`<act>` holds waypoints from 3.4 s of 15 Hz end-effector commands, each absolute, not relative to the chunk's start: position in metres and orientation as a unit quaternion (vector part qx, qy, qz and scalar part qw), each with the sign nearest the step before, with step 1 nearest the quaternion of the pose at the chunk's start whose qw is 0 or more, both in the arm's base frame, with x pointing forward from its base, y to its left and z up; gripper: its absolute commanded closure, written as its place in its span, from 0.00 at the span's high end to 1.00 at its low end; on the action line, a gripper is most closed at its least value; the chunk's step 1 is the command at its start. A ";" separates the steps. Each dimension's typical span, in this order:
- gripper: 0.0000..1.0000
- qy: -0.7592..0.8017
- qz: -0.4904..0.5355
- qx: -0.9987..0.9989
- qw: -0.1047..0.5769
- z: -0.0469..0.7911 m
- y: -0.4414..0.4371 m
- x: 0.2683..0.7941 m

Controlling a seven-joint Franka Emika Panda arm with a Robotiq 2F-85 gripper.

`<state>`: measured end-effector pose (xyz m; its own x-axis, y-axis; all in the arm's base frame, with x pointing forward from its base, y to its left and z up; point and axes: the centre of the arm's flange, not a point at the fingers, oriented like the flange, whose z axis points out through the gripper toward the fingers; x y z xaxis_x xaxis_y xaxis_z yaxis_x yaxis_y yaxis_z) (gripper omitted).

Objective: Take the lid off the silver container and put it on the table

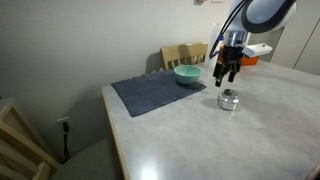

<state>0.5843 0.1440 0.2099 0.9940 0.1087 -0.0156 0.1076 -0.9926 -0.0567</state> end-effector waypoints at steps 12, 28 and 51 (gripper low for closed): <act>1.00 0.045 0.010 -0.998 -0.037 0.203 0.184 0.567; 1.00 0.045 0.111 -0.993 0.006 0.219 0.158 0.546; 1.00 -0.058 0.132 -0.989 0.010 0.175 0.172 0.571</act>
